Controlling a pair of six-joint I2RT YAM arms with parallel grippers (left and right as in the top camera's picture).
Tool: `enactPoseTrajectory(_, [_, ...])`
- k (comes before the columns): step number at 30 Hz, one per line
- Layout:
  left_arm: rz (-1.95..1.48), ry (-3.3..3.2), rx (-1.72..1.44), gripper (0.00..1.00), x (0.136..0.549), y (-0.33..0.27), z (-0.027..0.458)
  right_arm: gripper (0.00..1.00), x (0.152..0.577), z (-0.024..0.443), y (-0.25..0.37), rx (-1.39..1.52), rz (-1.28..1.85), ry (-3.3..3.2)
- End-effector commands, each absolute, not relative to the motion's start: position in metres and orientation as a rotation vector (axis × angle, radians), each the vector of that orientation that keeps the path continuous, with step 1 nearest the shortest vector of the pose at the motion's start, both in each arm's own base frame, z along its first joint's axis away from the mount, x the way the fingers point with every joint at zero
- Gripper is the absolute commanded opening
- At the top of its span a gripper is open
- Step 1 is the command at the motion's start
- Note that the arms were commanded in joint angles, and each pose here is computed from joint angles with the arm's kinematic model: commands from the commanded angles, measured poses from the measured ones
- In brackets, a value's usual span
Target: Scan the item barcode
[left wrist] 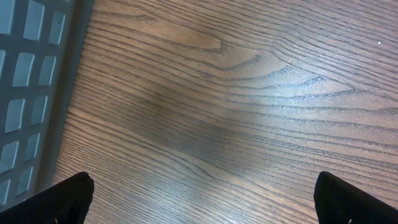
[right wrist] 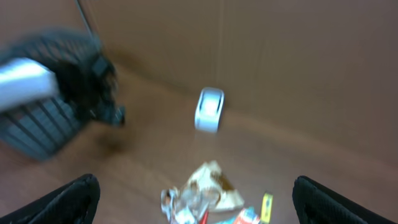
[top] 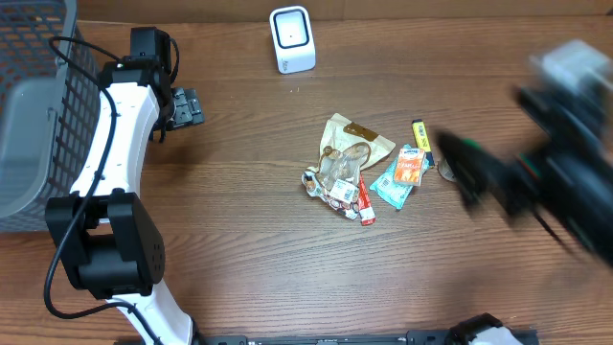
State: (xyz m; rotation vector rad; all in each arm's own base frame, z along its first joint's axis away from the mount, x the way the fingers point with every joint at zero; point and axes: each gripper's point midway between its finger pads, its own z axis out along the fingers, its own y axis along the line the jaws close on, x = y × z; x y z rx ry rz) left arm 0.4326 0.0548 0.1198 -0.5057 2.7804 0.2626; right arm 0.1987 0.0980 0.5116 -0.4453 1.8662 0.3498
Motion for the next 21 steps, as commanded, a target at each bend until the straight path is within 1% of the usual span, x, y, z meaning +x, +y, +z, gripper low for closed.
enactPoseTrajectory(1, [0.274,2.758,-0.504,1.0,0.437,0.055,0.126,1.0,0.142,0.538,0.074,-0.41,0.347,1.718])
enactPoseTrajectory(5, [0.274,2.758,-0.504,1.0,0.437,0.055,0.126,1.0,0.076,0.548,0.041,-0.355,0.321,1.582])
enactPoseTrajectory(9, [0.274,2.758,-0.503,1.0,0.437,0.055,0.126,1.0,0.027,0.529,0.02,-0.342,0.315,1.554])
enactPoseTrajectory(12, [0.274,2.758,-0.504,1.0,0.437,0.055,0.126,1.0,-0.001,0.513,0.01,-0.333,0.312,1.531])
enactPoseTrajectory(16, [0.272,2.759,-0.495,1.0,0.438,0.052,0.126,1.0,-0.021,0.487,0.003,-0.325,0.305,1.528])
enactPoseTrajectory(19, [0.273,2.759,-0.495,1.0,0.438,0.052,0.126,1.0,-0.02,0.46,0.004,-0.319,0.293,1.558])
enactPoseTrajectory(21, [0.273,2.759,-0.495,1.0,0.438,0.052,0.126,1.0,-0.013,0.442,0.007,-0.312,0.284,1.574])
